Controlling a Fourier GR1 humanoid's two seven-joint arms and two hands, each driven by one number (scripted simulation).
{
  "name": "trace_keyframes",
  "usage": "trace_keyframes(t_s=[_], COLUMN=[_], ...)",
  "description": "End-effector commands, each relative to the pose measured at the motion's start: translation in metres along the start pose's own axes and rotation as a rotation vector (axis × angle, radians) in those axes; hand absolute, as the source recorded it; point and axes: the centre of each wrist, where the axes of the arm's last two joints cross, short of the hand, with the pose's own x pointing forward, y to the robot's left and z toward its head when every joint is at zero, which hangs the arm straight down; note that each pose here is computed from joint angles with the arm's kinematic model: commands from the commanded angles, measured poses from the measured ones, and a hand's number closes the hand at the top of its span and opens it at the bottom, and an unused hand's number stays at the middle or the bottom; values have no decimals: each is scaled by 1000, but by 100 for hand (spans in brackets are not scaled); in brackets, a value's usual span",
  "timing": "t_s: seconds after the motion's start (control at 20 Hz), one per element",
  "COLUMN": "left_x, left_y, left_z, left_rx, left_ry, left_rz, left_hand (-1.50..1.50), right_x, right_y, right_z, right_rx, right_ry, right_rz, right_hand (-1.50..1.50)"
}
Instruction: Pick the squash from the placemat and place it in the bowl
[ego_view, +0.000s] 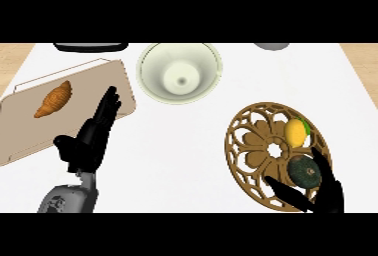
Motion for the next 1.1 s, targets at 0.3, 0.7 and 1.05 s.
trace_keyframes(t_s=[0.3, 0.7, 1.05], left_x=[10, -10, 8], left_y=[9, -4, -31], left_z=[-18, -1, -15], left_rx=[5, -34, -133], left_ry=[1, 11, -31], left_rz=[3, 16, 11], left_hand=[0, 0, 0], right_x=[16, 50, 135], right_y=[2, 73, 121], right_z=[3, 42, 111], right_rx=[118, 353, 855], right_ry=[-134, -395, -848], right_rz=[132, 69, 22], right_hand=[150, 150, 150])
